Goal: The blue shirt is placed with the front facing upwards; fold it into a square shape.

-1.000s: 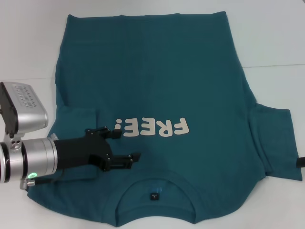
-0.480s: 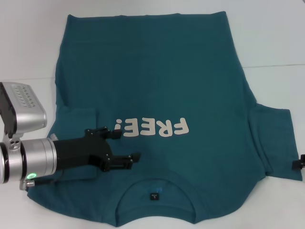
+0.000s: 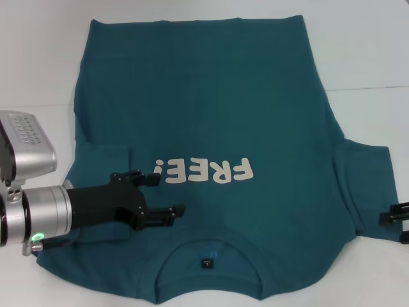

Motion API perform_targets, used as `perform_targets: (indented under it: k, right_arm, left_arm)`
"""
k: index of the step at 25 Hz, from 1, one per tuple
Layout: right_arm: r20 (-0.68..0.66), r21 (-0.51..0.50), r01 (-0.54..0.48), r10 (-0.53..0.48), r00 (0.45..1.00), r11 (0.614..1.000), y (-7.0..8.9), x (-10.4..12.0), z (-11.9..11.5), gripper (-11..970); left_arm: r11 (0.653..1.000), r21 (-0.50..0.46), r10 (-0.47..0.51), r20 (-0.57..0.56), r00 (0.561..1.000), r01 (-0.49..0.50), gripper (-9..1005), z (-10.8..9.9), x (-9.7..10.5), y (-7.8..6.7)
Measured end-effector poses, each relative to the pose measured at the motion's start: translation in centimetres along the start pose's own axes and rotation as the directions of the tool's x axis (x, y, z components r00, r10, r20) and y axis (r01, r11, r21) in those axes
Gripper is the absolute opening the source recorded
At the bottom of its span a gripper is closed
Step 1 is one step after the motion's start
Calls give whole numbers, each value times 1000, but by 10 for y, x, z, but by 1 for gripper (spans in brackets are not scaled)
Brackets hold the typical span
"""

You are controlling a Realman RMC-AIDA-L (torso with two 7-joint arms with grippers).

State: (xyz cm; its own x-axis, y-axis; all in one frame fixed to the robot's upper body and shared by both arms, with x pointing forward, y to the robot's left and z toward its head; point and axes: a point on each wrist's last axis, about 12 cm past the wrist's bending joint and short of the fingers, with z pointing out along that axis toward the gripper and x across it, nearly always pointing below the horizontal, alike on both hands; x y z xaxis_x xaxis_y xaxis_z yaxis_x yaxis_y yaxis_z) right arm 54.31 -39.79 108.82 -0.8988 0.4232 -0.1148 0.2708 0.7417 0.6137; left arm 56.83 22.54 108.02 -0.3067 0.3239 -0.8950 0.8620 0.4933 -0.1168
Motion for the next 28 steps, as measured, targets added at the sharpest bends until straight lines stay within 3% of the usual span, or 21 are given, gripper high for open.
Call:
perform_targets:
  k: [28]
  right_arm:
    - [9,23,8,-8,1000,1000,-3,1,-1,697]
  left_arm:
    - [1000,12,2,-1,1000,-2,887,-2,0,-2]
